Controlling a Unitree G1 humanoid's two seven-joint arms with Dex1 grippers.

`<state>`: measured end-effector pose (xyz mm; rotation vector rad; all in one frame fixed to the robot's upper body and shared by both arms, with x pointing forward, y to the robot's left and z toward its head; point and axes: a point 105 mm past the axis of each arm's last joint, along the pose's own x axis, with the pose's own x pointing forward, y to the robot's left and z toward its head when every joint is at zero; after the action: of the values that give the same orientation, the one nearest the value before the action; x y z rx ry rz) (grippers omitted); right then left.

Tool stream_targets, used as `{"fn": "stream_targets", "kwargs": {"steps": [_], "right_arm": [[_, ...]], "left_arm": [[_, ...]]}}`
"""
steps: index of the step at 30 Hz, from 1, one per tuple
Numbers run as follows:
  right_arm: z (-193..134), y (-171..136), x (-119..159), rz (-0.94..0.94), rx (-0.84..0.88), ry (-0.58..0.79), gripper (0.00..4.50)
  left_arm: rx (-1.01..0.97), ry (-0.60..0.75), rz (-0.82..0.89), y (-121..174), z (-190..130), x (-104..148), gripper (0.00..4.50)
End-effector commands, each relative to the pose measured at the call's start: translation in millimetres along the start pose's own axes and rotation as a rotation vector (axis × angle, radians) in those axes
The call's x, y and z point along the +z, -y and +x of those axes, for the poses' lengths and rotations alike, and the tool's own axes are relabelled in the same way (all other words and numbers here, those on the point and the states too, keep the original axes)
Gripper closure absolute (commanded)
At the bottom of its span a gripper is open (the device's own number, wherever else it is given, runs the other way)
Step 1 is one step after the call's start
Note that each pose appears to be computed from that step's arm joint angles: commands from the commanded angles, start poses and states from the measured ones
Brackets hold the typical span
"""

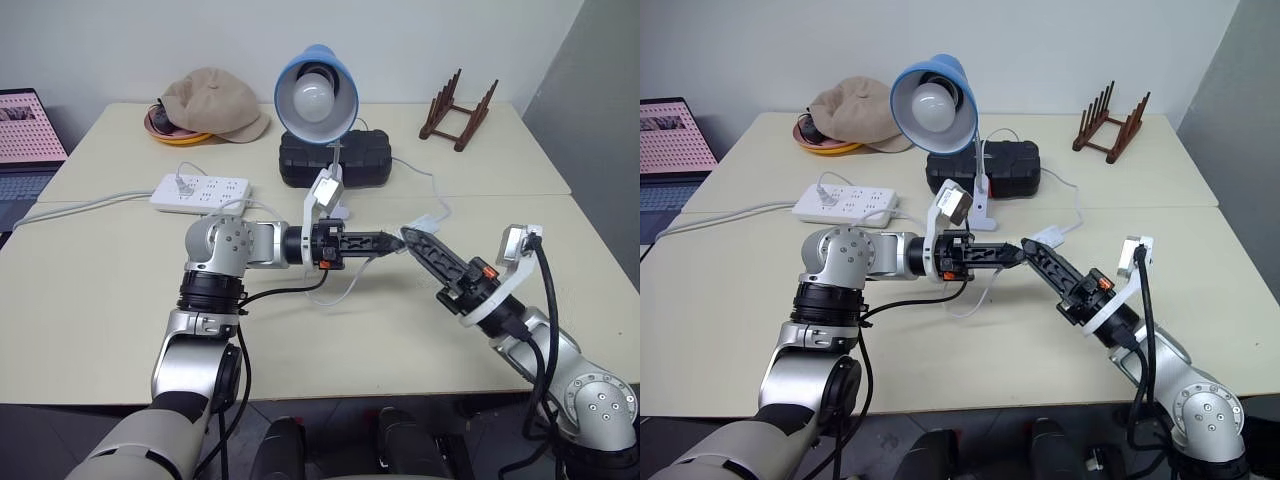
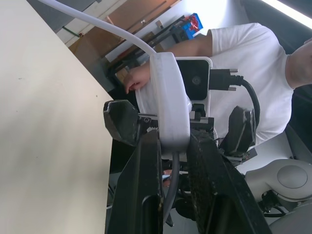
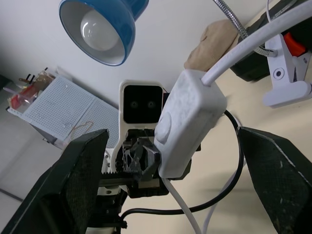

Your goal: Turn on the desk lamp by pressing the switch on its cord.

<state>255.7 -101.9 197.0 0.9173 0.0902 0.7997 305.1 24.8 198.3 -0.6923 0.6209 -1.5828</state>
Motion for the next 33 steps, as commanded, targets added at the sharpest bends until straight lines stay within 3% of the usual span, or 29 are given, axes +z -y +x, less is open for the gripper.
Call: {"fn": "stream_targets", "kwargs": {"steps": [1,5,8,17,23,31,33], "right_arm": [[-1.6,-4.9,9.0,-0.004,0.01,0.044,0.08],[-1.6,-3.9,9.3,-0.003,0.004,0.047,0.08],[-1.2,-3.4,7.4,-0.012,0.002,0.036,0.58],[1.3,-7.3,2.0,-0.033,0.016,0.008,2.65],[2.2,-7.3,-3.1,-0.057,0.019,-0.023,3.77],[3.3,-2.9,-6.1,-0.114,-0.002,-0.046,3.91],[3.2,-0.8,-4.7,-0.124,-0.01,-0.042,3.19]], "left_arm": [[-0.049,0.0,0.051,13.3,3.8,8.1,4.11],[-0.051,-0.004,0.051,13.9,3.8,7.6,4.11],[-0.05,-0.006,0.052,13.7,4.3,7.5,4.11],[-0.053,-0.009,0.048,14.5,4.3,6.5,4.11],[-0.05,-0.007,0.049,14.6,4.0,7.3,4.11],[-0.049,-0.006,0.049,15.0,3.6,7.4,4.11],[-0.046,-0.007,0.05,14.5,3.7,7.6,4.11]]}}
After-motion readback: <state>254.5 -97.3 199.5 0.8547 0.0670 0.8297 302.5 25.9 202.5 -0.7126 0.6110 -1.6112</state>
